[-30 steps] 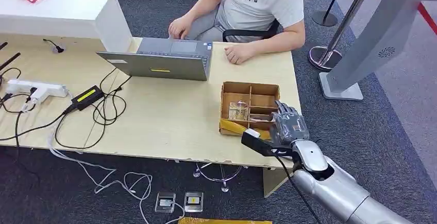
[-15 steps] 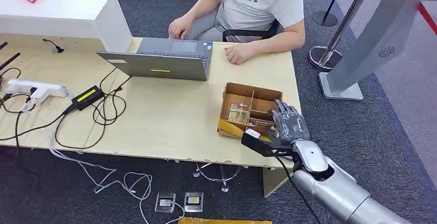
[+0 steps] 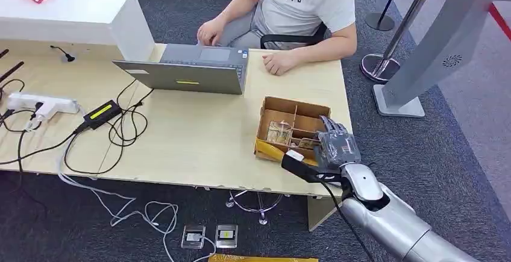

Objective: Pass the card to the sensor for recognition and then transmit it.

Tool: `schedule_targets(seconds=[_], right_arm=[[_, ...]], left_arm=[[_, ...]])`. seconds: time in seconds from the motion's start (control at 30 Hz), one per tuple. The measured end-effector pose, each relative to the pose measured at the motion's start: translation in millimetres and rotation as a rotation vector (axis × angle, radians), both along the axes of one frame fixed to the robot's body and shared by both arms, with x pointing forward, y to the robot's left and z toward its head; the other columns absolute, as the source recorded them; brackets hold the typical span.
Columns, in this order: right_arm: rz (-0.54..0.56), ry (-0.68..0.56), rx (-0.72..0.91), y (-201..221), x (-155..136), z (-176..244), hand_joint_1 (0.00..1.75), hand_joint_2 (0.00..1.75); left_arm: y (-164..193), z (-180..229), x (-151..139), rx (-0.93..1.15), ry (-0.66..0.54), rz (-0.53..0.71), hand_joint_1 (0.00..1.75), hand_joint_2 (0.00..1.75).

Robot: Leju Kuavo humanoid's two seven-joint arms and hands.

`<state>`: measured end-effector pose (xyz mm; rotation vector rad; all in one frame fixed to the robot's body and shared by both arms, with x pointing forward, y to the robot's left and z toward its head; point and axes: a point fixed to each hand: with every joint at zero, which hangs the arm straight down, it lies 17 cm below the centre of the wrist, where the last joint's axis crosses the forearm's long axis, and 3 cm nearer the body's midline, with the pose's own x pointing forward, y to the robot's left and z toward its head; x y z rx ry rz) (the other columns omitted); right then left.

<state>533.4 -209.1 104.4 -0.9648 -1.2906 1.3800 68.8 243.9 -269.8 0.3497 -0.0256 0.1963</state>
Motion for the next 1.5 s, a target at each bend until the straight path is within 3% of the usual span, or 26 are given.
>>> schedule_targets(seconds=[0.57, 0.6, 0.63, 0.7, 1.03, 1.07, 1.1, 1.5], right_arm=[[0.000, -0.023, 0.023, 0.6, 1.3, 6.7, 1.75, 1.75], [-0.001, -0.025, 0.025, 0.4, 1.5, 7.2, 1.48, 1.75], [-0.002, -0.025, 0.026, 0.3, 1.6, 7.3, 1.48, 1.75], [-0.002, -0.025, 0.029, 0.9, 1.2, 7.5, 1.75, 1.75], [0.006, -0.025, 0.019, 2.0, -1.2, 5.3, 1.75, 1.75], [0.006, -0.025, 0.020, 2.4, -1.1, 5.5, 1.47, 1.75], [0.006, -0.025, 0.021, 2.6, -1.2, 5.5, 0.00, 1.75], [0.019, -0.024, 0.023, 7.9, -2.4, 5.1, 0.00, 1.75]], left_arm=[[1.1, 0.3, -1.3, 0.008, 0.008, 0.001, 0.00, 0.00], [1.1, 0.3, -1.3, 0.008, 0.007, 0.001, 0.00, 0.00], [1.1, 0.3, -1.3, 0.008, 0.007, 0.001, 0.00, 0.00], [1.1, 0.3, -1.3, 0.008, 0.007, 0.001, 0.00, 0.00], [2.4, 0.7, -2.1, 0.015, 0.012, 0.003, 0.00, 0.00], [2.6, 0.7, -2.2, 0.016, 0.012, 0.004, 0.00, 0.00], [2.7, 0.7, -2.3, 0.017, 0.012, 0.004, 0.00, 0.00], [1.6, 1.4, -2.8, 0.023, 0.014, 0.006, 0.00, 0.00]])
